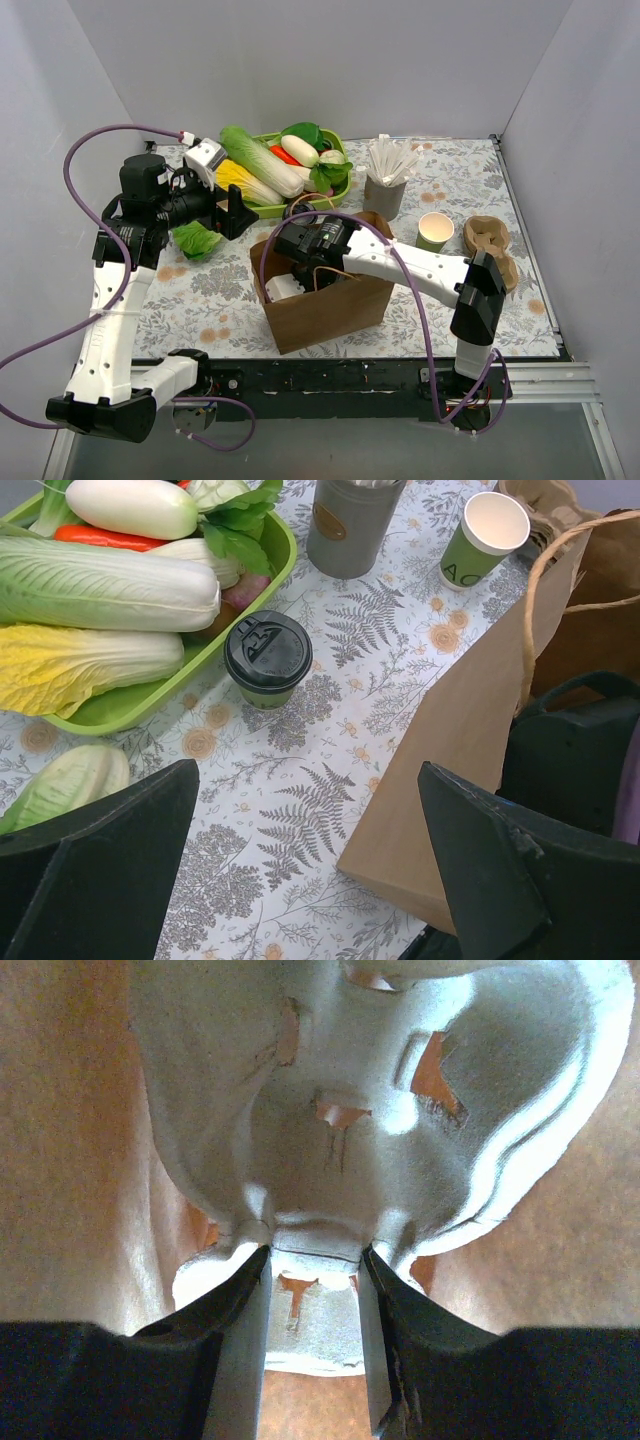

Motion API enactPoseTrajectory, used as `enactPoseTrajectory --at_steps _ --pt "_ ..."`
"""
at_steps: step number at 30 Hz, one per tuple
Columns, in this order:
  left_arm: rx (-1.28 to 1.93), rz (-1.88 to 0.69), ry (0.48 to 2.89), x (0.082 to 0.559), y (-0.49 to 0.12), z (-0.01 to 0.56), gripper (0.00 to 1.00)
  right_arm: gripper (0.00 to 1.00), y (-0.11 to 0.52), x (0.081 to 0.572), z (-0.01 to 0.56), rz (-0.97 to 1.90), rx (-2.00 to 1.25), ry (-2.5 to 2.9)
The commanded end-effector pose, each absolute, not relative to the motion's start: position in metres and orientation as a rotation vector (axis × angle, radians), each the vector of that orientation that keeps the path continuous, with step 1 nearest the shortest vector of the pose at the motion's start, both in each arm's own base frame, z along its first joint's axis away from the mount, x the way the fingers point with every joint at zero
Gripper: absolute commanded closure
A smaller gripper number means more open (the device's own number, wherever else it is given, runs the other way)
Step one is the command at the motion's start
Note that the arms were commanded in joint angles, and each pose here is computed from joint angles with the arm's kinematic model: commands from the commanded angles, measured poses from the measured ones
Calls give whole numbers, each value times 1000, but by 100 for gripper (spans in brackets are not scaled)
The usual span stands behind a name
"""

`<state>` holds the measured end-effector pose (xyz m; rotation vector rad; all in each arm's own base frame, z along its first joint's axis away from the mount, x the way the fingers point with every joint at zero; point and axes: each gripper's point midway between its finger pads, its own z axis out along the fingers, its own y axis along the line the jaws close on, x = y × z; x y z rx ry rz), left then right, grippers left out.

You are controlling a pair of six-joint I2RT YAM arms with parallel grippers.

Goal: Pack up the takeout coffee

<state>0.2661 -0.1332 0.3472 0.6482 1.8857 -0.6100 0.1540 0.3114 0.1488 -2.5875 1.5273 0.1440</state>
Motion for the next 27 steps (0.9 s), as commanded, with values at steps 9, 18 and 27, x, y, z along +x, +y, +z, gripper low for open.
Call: enactPoseTrajectory --at_steps 9,18,27 --pt "647 -596 1886 267 -131 350 7 99 315 144 139 299 -2634 1446" --pt "648 -599 1889 266 -131 351 6 86 303 147 129 219 -2639 1526" --pt "650 -592 1886 261 -130 353 6 67 303 152 143 170 -2597 1523"
